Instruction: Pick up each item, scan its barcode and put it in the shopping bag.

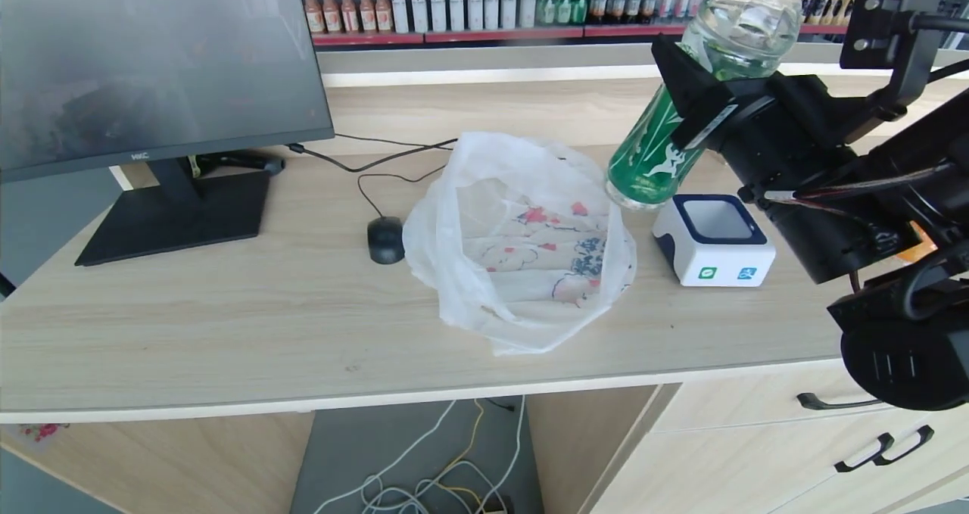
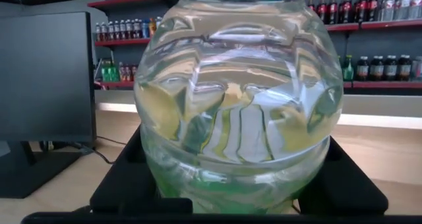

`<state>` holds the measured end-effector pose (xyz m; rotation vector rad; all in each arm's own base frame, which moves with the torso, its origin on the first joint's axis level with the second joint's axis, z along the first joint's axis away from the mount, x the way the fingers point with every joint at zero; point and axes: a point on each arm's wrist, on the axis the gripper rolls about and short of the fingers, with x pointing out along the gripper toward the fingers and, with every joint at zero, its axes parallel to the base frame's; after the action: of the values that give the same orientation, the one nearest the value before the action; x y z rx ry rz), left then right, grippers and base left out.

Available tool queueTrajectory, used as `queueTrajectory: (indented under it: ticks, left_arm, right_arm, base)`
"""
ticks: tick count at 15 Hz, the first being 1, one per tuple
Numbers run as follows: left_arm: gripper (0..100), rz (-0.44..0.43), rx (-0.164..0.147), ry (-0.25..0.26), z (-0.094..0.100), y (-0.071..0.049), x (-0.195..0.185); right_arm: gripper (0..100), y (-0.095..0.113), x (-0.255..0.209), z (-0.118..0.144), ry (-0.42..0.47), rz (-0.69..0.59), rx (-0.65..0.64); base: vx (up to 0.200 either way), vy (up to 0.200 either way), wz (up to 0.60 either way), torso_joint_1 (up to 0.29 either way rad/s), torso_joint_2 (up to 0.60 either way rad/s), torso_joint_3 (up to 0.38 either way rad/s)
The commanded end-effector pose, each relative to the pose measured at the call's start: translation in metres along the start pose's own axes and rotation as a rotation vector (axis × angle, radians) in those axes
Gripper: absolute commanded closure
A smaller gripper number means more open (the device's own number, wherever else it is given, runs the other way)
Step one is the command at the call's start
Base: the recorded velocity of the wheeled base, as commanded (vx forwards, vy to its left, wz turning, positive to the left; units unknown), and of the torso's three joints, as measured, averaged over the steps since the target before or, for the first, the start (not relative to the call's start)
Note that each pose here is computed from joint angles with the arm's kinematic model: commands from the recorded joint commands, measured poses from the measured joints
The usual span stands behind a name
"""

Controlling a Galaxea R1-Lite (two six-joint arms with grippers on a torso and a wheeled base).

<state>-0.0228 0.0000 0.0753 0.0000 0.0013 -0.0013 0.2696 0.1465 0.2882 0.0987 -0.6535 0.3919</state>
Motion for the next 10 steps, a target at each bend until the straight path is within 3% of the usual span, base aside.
queueTrajectory:
  ticks: [1,5,10]
  left_arm:
    - [0,0.001,-0.003,0.000,0.000,0.000,0.000]
    - [0,0.001,-0.002,0.000,0.000,0.000,0.000]
    - [0,0.001,-0.002,0.000,0.000,0.000,0.000]
  right_arm:
    - [100,-0.002,-0.003,-0.001,0.013,0.000,-0.005]
    - [100,0.004,-0.004,-0.003,0.043,0.014,0.000]
    - [100,0.007,0.001,-0.023,0.181,0.034,-0.007]
  base:
    - [0.000,0.000,0.00,0.000,0.00,0.000]
    - [0.000,0.000,0.00,0.000,0.00,0.000]
    - [0.000,0.000,0.00,0.000,0.00,0.000]
